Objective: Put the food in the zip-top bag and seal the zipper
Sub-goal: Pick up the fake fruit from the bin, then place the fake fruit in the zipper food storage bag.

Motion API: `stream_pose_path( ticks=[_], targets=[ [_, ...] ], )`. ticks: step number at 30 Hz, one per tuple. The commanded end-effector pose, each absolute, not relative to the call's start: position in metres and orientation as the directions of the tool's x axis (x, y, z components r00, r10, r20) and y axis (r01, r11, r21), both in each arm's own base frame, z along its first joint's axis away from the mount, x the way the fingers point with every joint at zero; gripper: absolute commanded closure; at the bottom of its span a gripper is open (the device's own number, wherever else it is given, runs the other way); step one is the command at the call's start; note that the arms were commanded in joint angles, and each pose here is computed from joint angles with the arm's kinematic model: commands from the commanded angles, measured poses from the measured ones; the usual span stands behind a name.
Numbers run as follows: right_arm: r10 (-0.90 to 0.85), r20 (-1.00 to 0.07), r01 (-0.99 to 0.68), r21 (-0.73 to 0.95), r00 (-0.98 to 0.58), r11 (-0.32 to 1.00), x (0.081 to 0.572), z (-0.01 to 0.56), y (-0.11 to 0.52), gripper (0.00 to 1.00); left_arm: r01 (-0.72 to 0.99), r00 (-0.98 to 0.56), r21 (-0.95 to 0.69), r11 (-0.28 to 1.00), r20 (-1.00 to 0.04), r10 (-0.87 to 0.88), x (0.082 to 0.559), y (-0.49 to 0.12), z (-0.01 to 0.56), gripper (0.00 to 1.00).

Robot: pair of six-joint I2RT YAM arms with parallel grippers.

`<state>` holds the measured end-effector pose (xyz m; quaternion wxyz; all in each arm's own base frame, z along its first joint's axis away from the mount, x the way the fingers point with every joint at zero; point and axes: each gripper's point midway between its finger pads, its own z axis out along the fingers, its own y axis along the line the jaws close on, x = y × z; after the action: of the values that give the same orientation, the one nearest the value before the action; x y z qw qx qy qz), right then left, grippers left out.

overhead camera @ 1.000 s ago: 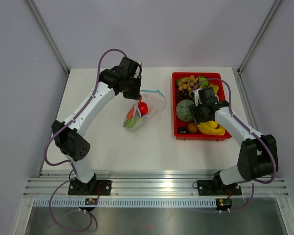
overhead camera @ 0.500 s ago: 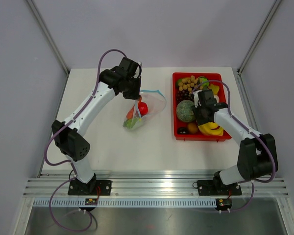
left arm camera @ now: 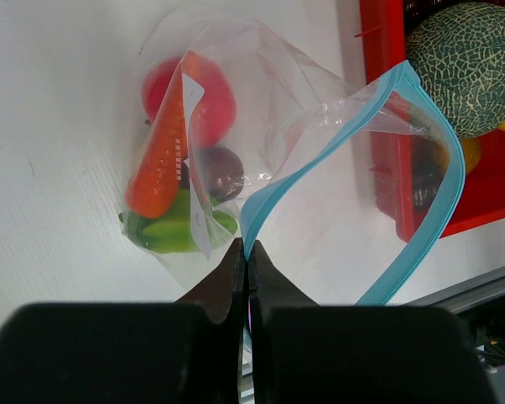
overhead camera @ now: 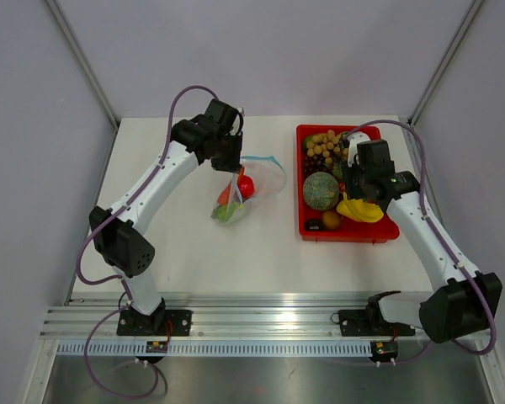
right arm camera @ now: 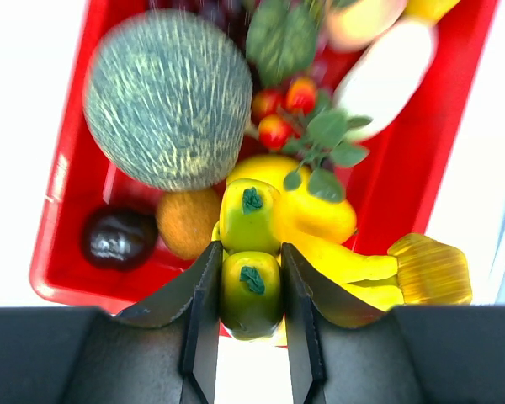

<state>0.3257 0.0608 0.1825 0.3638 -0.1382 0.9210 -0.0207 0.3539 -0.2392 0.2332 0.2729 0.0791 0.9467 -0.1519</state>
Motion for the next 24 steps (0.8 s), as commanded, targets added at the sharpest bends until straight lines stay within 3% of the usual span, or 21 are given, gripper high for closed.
stream_pose_path(
  ticks=[1,7,12,18,19,24],
  targets=[
    [-0.201,-0.771,-0.179,-0.114,-0.604,0.977,0.332,0.239,0.060,1.00,0.267,-0.803,-0.268,0.926,-0.592,0.060,0.359,-0.246,0.250,1.00],
    [0.024,-0.830,-0.090,0.090,-0.558,0.992,0.333,0.292,0.077,1.00,0.267,-0.806,-0.269,0.925,-0.588,0.061,0.360,-0.248,0.248,1.00],
    [0.287,-0.849,-0.221,0.414,-0.445,0.883,0.327,0.363,0.127,1.00,0.270,-0.805,-0.265,0.926,-0.590,0.066,0.361,-0.247,0.249,1.00],
    [0.578,-0.688,-0.474,0.724,-0.440,0.501,0.309,0.433,0.187,1.00,0.288,-0.809,-0.285,0.914,-0.584,0.072,0.359,-0.252,0.251,1.00],
    [0.618,-0.689,-0.556,0.703,-0.379,0.443,0.307,0.459,0.190,1.00,0.289,-0.808,-0.288,0.913,-0.584,0.072,0.358,-0.252,0.252,1.00],
    [0.717,-0.564,-0.605,0.756,-0.409,0.250,0.309,0.472,0.212,1.00,0.293,-0.814,-0.300,0.908,-0.577,0.073,0.356,-0.254,0.251,1.00]
  ],
)
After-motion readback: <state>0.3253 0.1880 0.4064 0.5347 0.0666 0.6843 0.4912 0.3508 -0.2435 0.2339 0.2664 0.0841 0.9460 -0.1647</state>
